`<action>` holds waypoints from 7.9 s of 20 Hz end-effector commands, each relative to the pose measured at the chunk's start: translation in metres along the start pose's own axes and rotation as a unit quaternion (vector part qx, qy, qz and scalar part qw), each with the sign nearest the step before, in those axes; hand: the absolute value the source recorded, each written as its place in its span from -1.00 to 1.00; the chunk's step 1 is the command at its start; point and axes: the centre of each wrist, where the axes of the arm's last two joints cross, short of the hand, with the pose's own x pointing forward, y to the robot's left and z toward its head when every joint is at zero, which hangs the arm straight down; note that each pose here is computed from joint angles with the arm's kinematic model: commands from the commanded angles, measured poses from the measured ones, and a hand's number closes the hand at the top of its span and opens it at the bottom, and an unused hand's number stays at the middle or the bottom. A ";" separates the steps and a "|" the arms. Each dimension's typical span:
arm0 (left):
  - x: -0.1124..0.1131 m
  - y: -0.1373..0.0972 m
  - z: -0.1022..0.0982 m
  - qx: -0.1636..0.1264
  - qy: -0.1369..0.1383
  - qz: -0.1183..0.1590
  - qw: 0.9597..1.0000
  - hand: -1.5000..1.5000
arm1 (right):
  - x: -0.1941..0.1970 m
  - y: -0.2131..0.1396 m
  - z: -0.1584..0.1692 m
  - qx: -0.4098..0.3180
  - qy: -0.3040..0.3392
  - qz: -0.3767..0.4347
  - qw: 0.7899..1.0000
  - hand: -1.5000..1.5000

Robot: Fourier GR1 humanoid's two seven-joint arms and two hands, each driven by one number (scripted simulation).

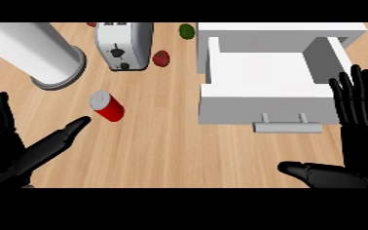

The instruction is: Pick up the can, place it into the drawer and close the drawer

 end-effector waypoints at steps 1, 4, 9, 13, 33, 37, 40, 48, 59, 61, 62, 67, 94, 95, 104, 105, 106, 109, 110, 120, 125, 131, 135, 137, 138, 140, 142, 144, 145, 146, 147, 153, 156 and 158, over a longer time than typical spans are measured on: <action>-0.007 -0.006 0.004 0.120 0.079 -0.005 0.990 -1.00 | 0.002 -0.008 0.009 -0.015 0.061 -0.003 0.998 -1.00; 0.014 -0.027 0.019 0.133 0.081 -0.001 0.988 -1.00 | -0.010 -0.005 0.003 -0.021 0.069 0.001 0.997 -1.00; 0.009 -0.071 0.015 0.134 0.079 -0.010 0.988 -1.00 | -0.017 -0.017 0.002 -0.030 0.064 -0.001 0.997 -1.00; 0.004 -0.087 0.022 0.131 0.085 -0.017 0.988 -1.00 | -0.010 -0.013 0.016 -0.033 0.070 0.011 0.997 -1.00; -0.086 -0.100 0.051 0.150 0.157 -0.064 0.974 -1.00 | 0.015 -0.045 0.015 -0.029 0.060 0.010 0.998 -1.00; -0.107 -0.100 0.027 0.166 0.168 -0.066 0.969 -1.00 | 0.014 -0.045 0.027 -0.035 0.055 0.007 0.998 -1.00; -0.116 -0.096 0.042 0.166 0.172 -0.069 0.969 -1.00 | 0.006 -0.029 0.027 -0.033 0.056 0.010 0.998 -1.00; -0.152 -0.069 0.046 0.185 0.193 -0.060 0.962 -1.00 | 0.022 -0.046 0.037 -0.031 0.055 0.014 0.998 -1.00; -0.196 -0.062 0.028 0.196 0.199 -0.042 0.959 -1.00 | 0.027 -0.052 0.024 -0.045 0.053 0.026 0.997 -1.00; -0.208 -0.065 0.021 0.200 0.209 -0.034 0.957 -1.00 | 0.014 -0.060 0.053 -0.033 0.060 0.022 0.997 -1.00; -0.202 -0.079 0.022 0.195 0.208 -0.031 0.958 -1.00 | 0.043 -0.055 0.029 -0.026 0.058 0.020 0.998 -1.00; -0.234 -0.042 0.014 0.189 0.211 -0.028 0.959 -1.00 | 0.029 -0.046 0.034 -0.032 0.056 0.015 0.998 -1.00; -0.233 -0.094 0.002 -0.197 0.167 0.068 0.964 1.00 | 0.037 -0.047 0.018 -0.027 0.032 0.037 0.998 -1.00; -0.235 -0.077 -0.011 -0.241 0.171 0.060 0.953 1.00 | 0.035 -0.049 0.020 -0.027 0.031 0.026 0.999 -1.00; -0.196 -0.130 -0.036 -0.312 0.133 0.119 0.933 1.00 | 0.041 -0.056 0.004 -0.062 0.035 0.045 0.996 -1.00; -0.185 -0.150 -0.026 -0.313 0.128 0.129 0.932 1.00 | 0.035 -0.049 0.030 -0.062 0.037 0.048 0.996 -1.00; -0.182 -0.143 -0.038 -0.315 0.136 0.120 0.932 1.00 | 0.045 -0.052 0.012 -0.062 0.030 0.047 0.997 -1.00; -0.148 -0.174 -0.051 -0.344 0.110 0.114 0.925 1.00 | 0.046 -0.056 0.024 -0.060 0.027 0.052 0.996 -1.00; -0.135 -0.182 -0.057 -0.345 0.104 0.111 0.926 1.00 | 0.036 -0.060 0.019 -0.067 0.036 0.050 0.996 -1.00; -0.028 -0.234 -0.073 -0.379 0.086 0.112 0.914 1.00 | 0.051 -0.059 0.007 -0.063 0.033 0.042 0.997 -1.00; 0.036 -0.250 -0.081 -0.384 0.077 0.120 0.912 1.00 | 0.043 -0.059 0.014 -0.066 0.033 0.053 0.996 -1.00; 0.079 -0.289 -0.067 -0.397 0.055 0.090 0.912 1.00 | 0.057 -0.059 0.022 -0.058 0.034 0.062 0.996 -1.00; 0.113 -0.310 -0.060 -0.395 0.064 0.090 0.912 1.00 | 0.057 -0.053 0.007 -0.055 0.033 0.049 0.997 -1.00; 0.113 -0.305 -0.070 -0.402 0.069 0.090 0.908 1.00 | 0.044 -0.048 0.021 -0.061 0.029 0.051 0.996 -1.00; 0.117 -0.314 -0.061 -0.403 0.067 0.067 0.910 1.00 | 0.054 -0.057 0.010 -0.063 0.024 0.049 0.997 -1.00; 0.134 -0.323 -0.064 -0.409 0.066 0.072 0.907 1.00 | 0.049 -0.052 0.000 -0.053 0.023 0.047 0.997 -1.00; 0.127 -0.331 -0.060 -0.396 0.066 0.054 0.914 1.00 | 0.049 -0.061 -0.002 -0.055 0.020 0.049 0.997 -1.00; 0.137 -0.335 -0.068 -0.403 0.064 0.049 0.912 1.00 | 0.054 -0.056 0.009 -0.049 0.013 0.045 0.998 -1.00; 0.136 -0.337 -0.063 -0.401 0.061 0.037 0.913 1.00 | 0.046 -0.058 0.009 -0.066 0.027 0.039 0.997 -1.00; 0.137 -0.338 -0.063 -0.404 0.068 0.040 0.911 1.00 | 0.054 -0.054 -0.002 -0.062 0.015 0.042 0.997 -1.00; 0.138 -0.341 -0.066 -0.406 0.071 0.039 0.910 1.00 | 0.062 -0.045 0.008 -0.044 0.014 0.041 0.998 -1.00; 0.148 -0.349 -0.064 -0.391 0.067 0.028 0.918 1.00 | 0.055 -0.048 -0.007 -0.053 0.013 0.045 0.997 -1.00; 0.144 -0.351 -0.062 -0.367 0.056 0.006 0.928 1.00 | 0.063 -0.040 0.007 -0.026 0.011 0.039 0.999 -1.00; 0.140 -0.351 -0.062 -0.350 0.055 0.014 0.935 1.00 | 0.063 -0.041 -0.011 -0.026 0.012 0.040 0.999 -1.00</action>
